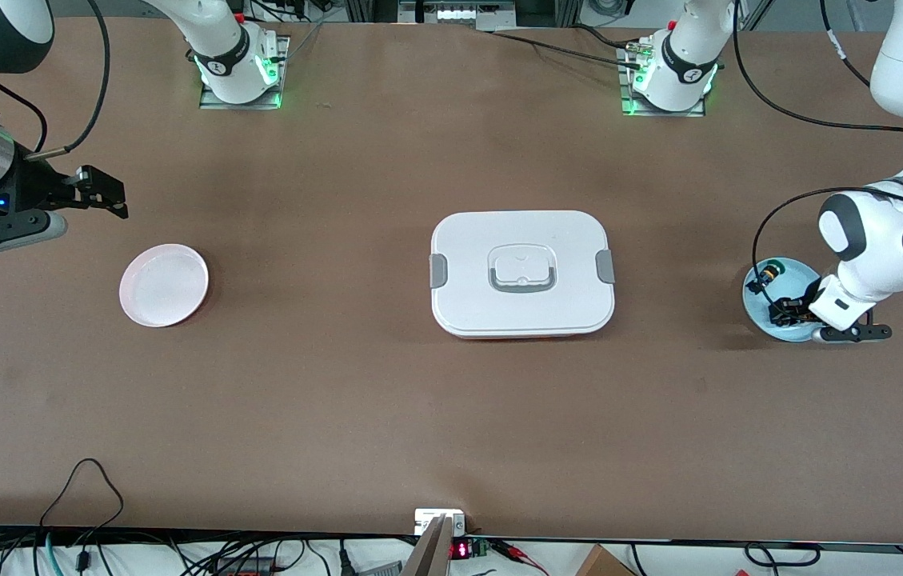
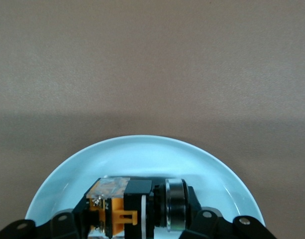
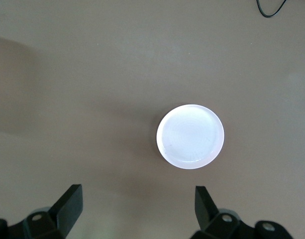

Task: Transfer orange switch to right arm and place
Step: 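Lower the left gripper onto the orange switch in the blue plate and grasp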

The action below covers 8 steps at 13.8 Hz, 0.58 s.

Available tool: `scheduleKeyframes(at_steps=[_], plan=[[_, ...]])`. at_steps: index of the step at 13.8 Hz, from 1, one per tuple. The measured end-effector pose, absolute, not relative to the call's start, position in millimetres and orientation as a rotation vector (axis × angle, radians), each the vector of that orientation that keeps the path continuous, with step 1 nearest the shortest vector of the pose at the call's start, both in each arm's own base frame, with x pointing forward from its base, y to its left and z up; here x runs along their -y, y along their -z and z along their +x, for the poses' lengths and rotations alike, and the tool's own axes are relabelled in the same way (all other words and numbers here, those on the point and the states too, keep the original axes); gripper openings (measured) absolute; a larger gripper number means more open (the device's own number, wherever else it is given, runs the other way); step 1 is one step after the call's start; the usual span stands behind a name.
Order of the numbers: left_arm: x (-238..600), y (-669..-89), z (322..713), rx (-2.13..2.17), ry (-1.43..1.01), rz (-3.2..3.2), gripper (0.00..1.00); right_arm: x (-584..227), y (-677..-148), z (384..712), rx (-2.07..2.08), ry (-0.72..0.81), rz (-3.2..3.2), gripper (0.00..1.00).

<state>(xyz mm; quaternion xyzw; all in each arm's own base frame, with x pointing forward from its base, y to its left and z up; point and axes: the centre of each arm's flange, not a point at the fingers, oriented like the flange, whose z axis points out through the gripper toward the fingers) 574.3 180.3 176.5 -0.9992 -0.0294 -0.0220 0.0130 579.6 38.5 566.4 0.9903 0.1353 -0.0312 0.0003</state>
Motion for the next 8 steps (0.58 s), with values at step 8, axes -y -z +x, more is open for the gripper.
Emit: scheduleKeyframes(at_steps=[8], plan=[[-142, -291, 602, -0.025, -0.558, -3.180, 0.72, -38, -566, 580, -0.425, 0.097, 3.111, 1.00]])
